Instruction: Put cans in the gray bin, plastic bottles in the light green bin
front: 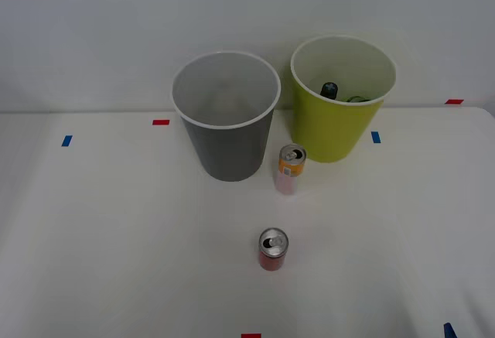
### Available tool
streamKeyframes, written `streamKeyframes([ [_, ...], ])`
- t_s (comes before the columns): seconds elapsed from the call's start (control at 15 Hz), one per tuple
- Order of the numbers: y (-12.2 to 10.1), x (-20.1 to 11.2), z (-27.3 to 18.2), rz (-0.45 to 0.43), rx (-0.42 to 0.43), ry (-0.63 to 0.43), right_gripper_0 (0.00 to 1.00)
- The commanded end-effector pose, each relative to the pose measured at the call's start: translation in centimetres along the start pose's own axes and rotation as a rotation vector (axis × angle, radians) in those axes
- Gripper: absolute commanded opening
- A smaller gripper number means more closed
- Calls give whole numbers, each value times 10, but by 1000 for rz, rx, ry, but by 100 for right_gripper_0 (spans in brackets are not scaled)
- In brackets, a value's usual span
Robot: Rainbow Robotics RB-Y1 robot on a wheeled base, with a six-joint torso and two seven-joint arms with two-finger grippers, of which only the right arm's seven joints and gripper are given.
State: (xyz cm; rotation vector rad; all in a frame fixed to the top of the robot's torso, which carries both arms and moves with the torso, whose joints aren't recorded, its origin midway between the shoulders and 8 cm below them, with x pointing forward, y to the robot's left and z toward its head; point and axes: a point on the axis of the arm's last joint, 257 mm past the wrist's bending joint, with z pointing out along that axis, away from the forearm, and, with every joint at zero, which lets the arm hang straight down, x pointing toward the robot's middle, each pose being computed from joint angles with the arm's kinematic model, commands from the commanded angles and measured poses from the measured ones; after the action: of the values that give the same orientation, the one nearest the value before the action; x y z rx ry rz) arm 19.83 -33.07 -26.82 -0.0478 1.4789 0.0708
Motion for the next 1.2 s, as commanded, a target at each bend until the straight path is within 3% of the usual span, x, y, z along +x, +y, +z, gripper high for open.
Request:
streamKeyframes([
  [0.07, 0, 0, 0, 0, 0, 0, 100],
  [1.2, 0, 0, 0, 0, 0, 0, 100],
])
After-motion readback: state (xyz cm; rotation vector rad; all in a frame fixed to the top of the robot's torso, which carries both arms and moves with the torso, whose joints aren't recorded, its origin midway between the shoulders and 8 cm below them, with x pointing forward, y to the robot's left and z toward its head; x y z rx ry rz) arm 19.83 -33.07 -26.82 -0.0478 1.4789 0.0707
